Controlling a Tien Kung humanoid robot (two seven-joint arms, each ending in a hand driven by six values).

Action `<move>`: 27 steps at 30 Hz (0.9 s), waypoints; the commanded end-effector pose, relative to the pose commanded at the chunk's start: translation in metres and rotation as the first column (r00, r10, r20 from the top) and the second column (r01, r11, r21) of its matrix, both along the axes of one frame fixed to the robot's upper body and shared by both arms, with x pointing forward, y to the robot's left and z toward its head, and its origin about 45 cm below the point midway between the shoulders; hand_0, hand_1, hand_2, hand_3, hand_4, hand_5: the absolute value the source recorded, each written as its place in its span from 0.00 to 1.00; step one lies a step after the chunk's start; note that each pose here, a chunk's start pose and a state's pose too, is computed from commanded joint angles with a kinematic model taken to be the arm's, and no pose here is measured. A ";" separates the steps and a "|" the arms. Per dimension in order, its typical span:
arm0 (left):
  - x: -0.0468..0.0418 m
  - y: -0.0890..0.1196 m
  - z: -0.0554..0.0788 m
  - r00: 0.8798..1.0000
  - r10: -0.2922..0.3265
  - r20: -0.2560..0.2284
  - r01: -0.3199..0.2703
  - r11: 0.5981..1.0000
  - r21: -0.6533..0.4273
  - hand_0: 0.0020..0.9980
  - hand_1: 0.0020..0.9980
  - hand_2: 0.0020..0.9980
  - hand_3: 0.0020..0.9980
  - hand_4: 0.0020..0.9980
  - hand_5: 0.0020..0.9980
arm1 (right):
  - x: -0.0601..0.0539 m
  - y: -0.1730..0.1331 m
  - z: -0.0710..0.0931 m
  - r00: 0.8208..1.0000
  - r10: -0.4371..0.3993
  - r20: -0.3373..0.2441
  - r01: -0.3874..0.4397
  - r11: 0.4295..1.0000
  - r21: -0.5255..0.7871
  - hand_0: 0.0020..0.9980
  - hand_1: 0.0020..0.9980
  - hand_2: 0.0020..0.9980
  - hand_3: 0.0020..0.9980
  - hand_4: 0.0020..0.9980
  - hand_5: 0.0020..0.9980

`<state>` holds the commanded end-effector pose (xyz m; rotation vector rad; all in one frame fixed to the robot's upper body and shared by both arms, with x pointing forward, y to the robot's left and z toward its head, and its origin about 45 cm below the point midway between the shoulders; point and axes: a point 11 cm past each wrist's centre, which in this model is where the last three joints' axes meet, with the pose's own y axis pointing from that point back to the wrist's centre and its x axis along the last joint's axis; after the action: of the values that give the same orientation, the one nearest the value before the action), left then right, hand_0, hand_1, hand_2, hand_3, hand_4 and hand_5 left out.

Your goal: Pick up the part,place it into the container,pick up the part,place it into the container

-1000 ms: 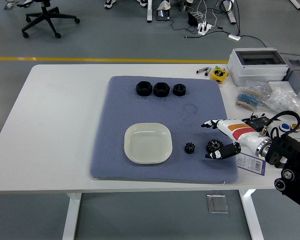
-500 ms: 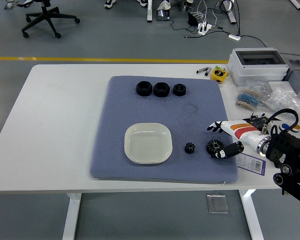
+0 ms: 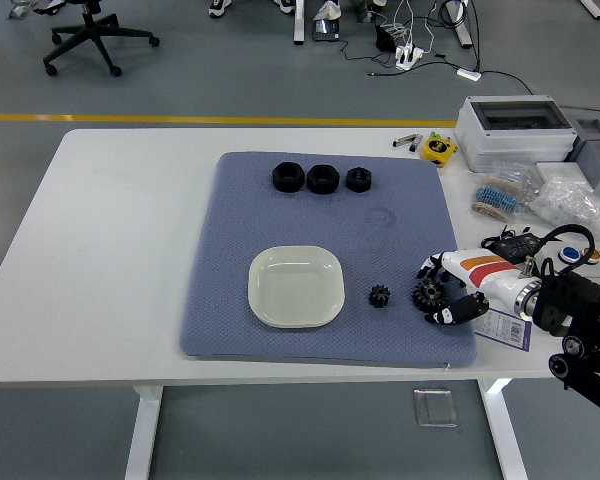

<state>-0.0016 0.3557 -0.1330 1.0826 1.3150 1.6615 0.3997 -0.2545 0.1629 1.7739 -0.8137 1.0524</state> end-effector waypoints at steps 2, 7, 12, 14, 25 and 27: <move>-0.0002 0.000 0.000 1.000 0.001 0.001 -0.001 1.000 0.000 0.86 0.82 0.85 0.61 0.55 0.78 | 0.000 0.000 0.000 1.000 0.007 0.009 -0.007 1.000 -0.003 0.39 0.49 0.59 0.61 0.87 0.25; -0.0011 0.000 0.000 1.000 -0.001 0.001 0.001 1.000 -0.001 0.86 0.82 0.85 0.61 0.55 0.78 | 0.001 0.001 0.000 1.000 0.022 0.022 -0.022 0.999 -0.026 0.33 0.41 0.53 0.52 0.72 0.17; -0.0012 0.000 0.000 1.000 0.000 0.002 0.000 1.000 -0.001 0.86 0.82 0.85 0.61 0.55 0.78 | 0.001 0.003 0.001 0.999 0.032 0.026 -0.032 0.999 -0.033 0.25 0.36 0.50 0.50 0.62 0.14; -0.0012 0.000 0.000 1.000 -0.002 0.002 0.002 1.000 -0.001 0.86 0.82 0.85 0.61 0.55 0.78 | 0.001 0.004 0.001 0.999 0.038 0.024 -0.037 0.999 -0.035 0.25 0.36 0.50 0.50 0.62 0.14; -0.0023 0.002 0.000 1.000 -0.012 -0.006 0.012 1.000 0.001 0.86 0.82 0.85 0.61 0.55 0.78 | -0.002 0.009 0.009 0.997 0.065 0.033 -0.065 0.998 -0.004 0.14 0.25 0.46 0.48 0.48 0.14; -0.0028 0.002 0.000 1.000 -0.011 -0.007 0.011 1.000 0.001 0.86 0.82 0.85 0.61 0.55 0.78 | -0.003 0.012 0.011 0.996 0.078 0.035 -0.078 0.997 -0.002 0.14 0.25 0.46 0.48 0.48 0.14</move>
<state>-0.0044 0.3581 -0.1326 1.0951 1.3101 1.6522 0.3965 -0.2429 0.1741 1.8037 -0.7711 1.1378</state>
